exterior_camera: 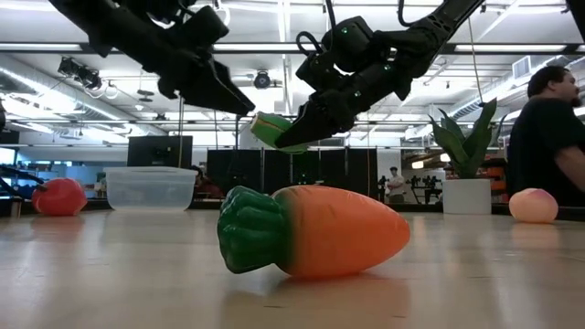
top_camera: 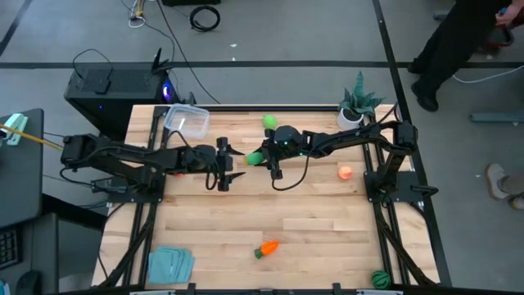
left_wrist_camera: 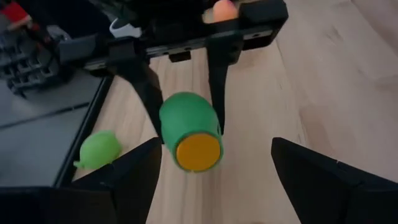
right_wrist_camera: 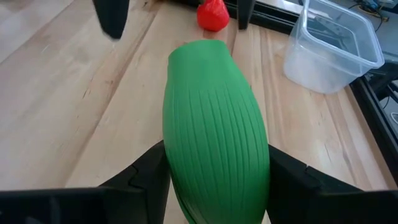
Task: Pick and placing Produce into tupperware
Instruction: Put the green corn into the transparent bin
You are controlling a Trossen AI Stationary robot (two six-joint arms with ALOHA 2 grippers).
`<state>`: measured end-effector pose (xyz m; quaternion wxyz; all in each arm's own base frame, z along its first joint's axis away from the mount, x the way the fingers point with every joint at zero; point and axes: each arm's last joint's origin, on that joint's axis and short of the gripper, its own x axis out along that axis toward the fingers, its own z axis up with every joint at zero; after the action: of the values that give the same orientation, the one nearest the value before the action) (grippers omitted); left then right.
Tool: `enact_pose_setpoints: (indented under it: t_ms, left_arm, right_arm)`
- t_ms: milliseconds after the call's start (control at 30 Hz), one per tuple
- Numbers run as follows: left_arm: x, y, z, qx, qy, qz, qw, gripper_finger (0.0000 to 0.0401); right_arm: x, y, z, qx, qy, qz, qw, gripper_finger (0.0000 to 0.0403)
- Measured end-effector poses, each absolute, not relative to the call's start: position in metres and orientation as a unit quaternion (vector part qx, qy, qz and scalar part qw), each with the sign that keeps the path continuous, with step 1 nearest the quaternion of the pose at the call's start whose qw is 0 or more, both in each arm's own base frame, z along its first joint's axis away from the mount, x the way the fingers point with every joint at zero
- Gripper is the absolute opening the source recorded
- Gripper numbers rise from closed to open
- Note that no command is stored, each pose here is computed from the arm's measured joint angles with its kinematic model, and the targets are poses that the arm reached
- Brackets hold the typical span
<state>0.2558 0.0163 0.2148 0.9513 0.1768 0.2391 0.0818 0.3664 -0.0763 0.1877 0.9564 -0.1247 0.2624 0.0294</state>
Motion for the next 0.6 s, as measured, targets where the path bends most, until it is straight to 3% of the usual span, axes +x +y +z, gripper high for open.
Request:
enact_pose_setpoints:
  t_ms: [267, 600]
  left_arm:
    - [0.265, 0.016, 0.206, 0.261, 0.244, 0.061, 0.932, 0.0311]
    - [0.267, 0.002, 0.205, 0.485, 0.248, 0.007, 0.839, 0.0309]
  right_arm:
    - [0.367, -0.076, 0.188, -0.125, 0.261, 0.029, 0.957, 0.0203]
    - [0.367, -0.076, 0.188, -0.125, 0.260, 0.029, 0.957, 0.0203]
